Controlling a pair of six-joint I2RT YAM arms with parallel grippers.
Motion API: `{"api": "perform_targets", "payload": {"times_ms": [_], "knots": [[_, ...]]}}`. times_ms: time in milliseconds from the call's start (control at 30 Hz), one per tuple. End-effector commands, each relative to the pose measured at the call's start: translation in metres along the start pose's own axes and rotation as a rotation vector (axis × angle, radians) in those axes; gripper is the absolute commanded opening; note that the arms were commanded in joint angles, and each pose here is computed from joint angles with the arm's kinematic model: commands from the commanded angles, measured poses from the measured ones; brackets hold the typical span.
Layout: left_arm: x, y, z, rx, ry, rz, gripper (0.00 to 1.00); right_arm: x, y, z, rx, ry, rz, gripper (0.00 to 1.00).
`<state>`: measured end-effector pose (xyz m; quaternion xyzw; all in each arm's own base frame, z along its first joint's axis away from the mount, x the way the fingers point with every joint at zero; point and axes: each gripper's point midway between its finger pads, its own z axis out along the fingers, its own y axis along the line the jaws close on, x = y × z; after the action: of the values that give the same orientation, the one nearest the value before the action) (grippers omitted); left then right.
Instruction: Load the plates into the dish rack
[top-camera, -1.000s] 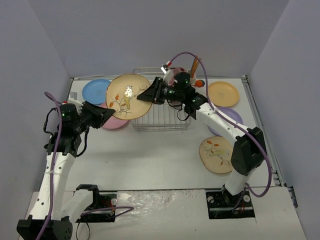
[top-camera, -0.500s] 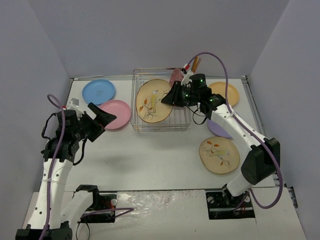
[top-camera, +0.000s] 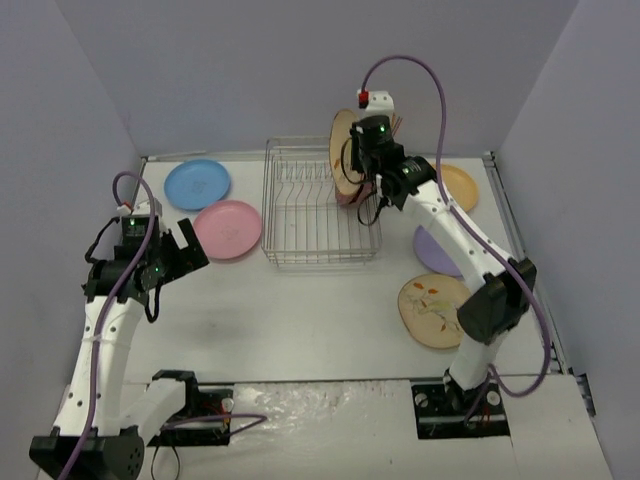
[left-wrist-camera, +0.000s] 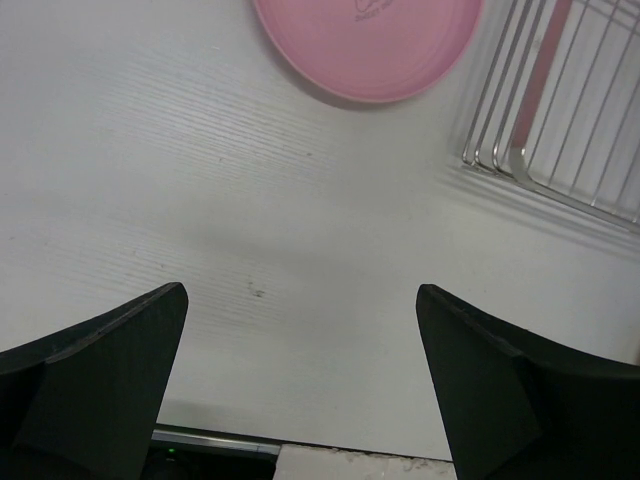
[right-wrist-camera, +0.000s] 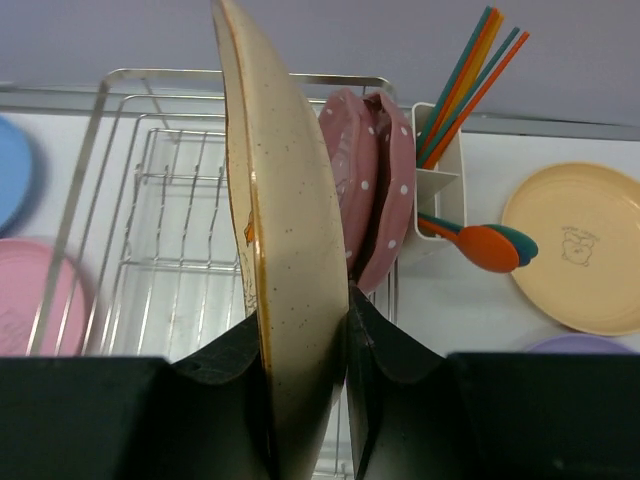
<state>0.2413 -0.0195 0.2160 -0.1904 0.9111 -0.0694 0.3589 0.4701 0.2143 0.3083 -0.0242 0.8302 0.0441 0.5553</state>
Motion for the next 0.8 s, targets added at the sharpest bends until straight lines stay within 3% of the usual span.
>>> {"api": "perform_targets", "payload": {"times_ms": [0,333,767], "knots": [[-0.007,0.009,0.009,-0.032,-0.033,0.081,0.97,-0.077,-0.012,0.012,0.208,-0.262,0.041,0.0],[0.014,0.019,0.032,-0.05,0.006,0.107,0.97,-0.068,-0.007,0.061,0.316,-0.292,0.032,0.0],[0.014,0.022,0.047,-0.057,-0.038,0.089,0.97,0.001,0.005,0.111,0.338,-0.19,0.034,0.0]]}}
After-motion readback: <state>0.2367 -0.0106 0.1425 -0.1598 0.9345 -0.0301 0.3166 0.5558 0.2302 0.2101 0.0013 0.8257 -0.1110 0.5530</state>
